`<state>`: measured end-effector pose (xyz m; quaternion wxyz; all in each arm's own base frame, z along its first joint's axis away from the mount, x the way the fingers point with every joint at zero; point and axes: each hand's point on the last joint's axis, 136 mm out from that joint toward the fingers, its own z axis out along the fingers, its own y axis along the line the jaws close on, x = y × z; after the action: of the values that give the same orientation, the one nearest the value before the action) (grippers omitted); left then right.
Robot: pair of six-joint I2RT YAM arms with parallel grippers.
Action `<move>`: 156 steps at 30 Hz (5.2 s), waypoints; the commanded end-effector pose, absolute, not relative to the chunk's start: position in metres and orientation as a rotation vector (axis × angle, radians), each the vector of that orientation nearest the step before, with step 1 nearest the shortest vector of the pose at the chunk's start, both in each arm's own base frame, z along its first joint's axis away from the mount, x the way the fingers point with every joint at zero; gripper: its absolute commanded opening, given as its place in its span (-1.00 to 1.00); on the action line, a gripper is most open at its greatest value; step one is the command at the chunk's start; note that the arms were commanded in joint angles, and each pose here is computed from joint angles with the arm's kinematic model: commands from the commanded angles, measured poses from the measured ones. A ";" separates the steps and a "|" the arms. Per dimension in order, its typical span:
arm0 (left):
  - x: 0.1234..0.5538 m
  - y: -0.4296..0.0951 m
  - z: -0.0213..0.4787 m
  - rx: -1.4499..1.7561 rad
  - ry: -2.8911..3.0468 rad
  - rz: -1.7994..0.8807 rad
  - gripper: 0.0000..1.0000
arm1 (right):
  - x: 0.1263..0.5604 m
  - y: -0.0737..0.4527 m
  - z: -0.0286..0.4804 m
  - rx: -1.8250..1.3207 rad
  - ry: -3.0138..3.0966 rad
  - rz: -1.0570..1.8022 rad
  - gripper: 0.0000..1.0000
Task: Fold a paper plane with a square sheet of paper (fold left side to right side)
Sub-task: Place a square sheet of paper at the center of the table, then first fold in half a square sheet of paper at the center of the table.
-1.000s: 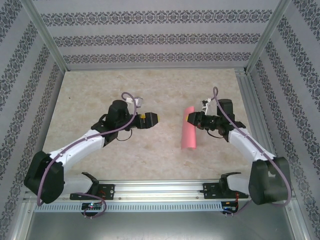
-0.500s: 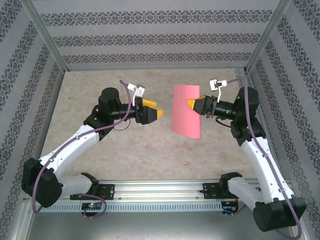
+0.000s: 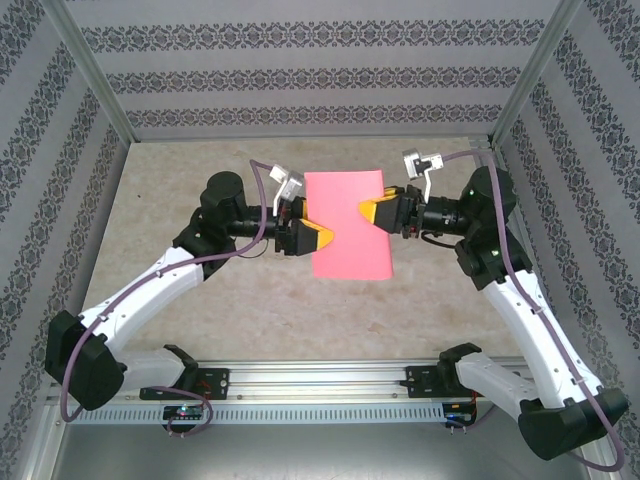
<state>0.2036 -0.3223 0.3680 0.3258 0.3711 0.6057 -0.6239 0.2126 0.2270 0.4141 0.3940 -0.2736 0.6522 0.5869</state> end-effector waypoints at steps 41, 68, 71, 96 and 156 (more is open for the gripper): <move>0.251 -0.265 0.049 0.304 2.874 -1.146 -1.00 | 0.298 0.129 0.157 0.054 2.501 0.896 0.58; 0.262 -0.292 0.105 0.342 2.701 -1.374 0.20 | 0.298 0.221 0.016 0.202 2.852 0.974 -0.42; 0.260 -0.298 0.108 0.347 2.683 -1.411 0.24 | 0.296 0.222 0.009 0.201 2.874 0.962 -0.43; 0.260 -0.346 0.101 0.445 2.665 -1.464 0.37 | 0.313 0.201 0.088 0.225 2.547 1.224 -0.07; 0.266 -0.319 0.060 0.227 2.899 -0.885 0.14 | 0.301 0.208 0.051 0.174 2.693 1.161 -0.80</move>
<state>0.2642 -0.3070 0.0535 0.0500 0.0737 0.9553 -0.2818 0.2945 0.2118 0.0436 0.0805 0.0694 0.9117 0.3970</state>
